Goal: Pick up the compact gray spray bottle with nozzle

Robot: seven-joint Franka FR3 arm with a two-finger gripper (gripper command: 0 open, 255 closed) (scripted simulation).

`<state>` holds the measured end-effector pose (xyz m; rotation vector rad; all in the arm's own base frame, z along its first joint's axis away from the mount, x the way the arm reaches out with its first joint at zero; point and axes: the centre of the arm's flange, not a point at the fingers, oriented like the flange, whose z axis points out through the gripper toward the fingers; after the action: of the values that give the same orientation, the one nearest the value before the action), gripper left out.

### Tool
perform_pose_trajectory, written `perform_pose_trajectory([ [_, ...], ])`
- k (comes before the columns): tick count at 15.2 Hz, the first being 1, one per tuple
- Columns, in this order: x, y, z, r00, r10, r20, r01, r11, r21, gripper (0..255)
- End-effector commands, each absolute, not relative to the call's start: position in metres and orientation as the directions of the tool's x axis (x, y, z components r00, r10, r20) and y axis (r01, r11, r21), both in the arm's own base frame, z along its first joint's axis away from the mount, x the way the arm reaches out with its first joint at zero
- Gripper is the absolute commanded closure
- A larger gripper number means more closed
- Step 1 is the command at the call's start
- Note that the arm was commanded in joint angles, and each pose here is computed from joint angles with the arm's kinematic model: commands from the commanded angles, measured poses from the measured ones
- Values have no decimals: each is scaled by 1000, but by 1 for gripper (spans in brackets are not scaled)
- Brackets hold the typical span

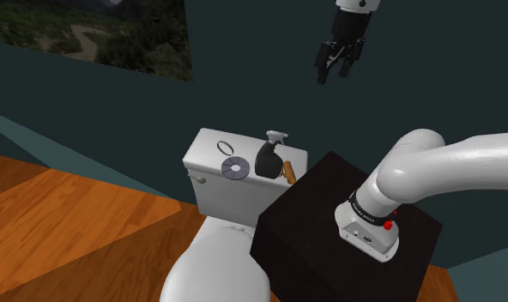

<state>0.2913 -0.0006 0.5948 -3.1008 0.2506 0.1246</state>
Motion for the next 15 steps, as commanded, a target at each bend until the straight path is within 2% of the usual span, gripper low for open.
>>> perform_pose_trajectory([
  [1,291,-1,595,984,-159,-82,-161,-987,-22,0],
  [8,334,43,523,997,38,-65,39,-999,9,0],
  [15,369,92,450,971,235,-54,237,-971,42,0],
])
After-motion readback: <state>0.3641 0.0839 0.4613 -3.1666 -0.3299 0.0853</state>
